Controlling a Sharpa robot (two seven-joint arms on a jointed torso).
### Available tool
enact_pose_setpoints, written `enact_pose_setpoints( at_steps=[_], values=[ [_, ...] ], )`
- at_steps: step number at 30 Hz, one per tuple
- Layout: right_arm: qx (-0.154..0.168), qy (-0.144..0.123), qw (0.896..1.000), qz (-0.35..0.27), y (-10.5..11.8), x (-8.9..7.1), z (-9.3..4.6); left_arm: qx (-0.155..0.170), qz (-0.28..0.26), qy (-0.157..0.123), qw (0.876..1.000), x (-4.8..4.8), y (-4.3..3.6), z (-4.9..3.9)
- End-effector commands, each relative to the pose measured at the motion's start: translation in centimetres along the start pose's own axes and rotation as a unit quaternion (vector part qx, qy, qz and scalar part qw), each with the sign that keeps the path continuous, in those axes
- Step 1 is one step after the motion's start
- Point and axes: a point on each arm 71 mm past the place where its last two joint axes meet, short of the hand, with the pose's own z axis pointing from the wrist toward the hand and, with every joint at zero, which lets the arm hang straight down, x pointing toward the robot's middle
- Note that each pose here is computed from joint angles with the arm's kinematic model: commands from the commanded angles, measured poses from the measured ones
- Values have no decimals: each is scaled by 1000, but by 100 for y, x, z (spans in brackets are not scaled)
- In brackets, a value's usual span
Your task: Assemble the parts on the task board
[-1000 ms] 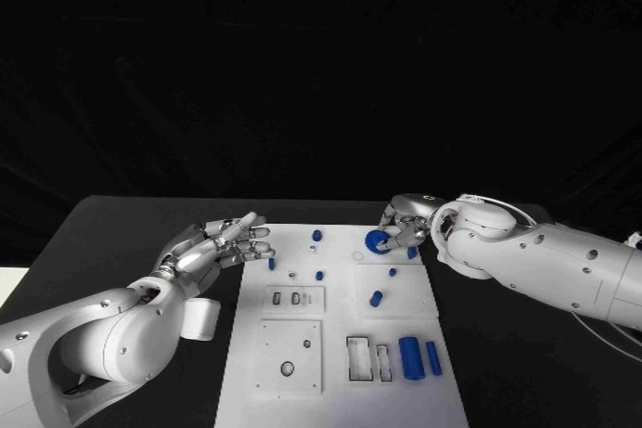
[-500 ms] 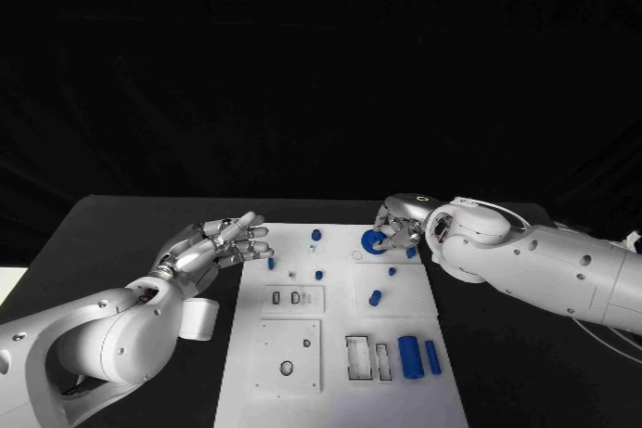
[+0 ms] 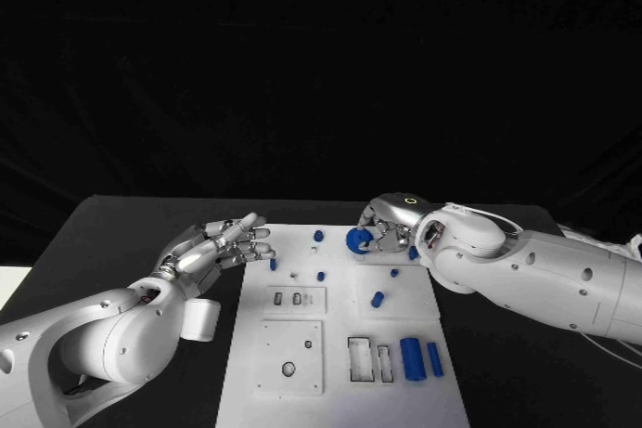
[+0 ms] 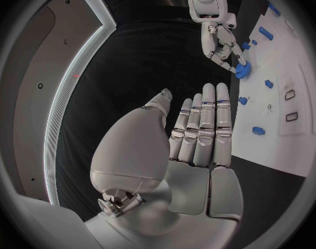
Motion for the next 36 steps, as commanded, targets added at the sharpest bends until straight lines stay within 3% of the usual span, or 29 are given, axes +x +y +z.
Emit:
enact_pose_setpoints(
  at_steps=[1, 8, 14, 23, 36],
  values=[
    [-14, -42, 999, -32, 182, -78, 19, 2, -6, 12, 1000, 27, -6, 4],
    [-43, -56, 996, -50, 539, -71, 128, 1, -6, 14, 1000, 38, -3, 7],
    [-57, -53, 995, -55, 717, -10, 223, 0, -7, 14, 1000, 41, -1, 9],
    [-61, -34, 996, -60, 805, 128, 326, 0, -7, 16, 1000, 48, 1, 13],
    [-47, 0, 996, -75, 758, 223, 386, -1, -7, 15, 1000, 48, 2, 14]
  ],
)
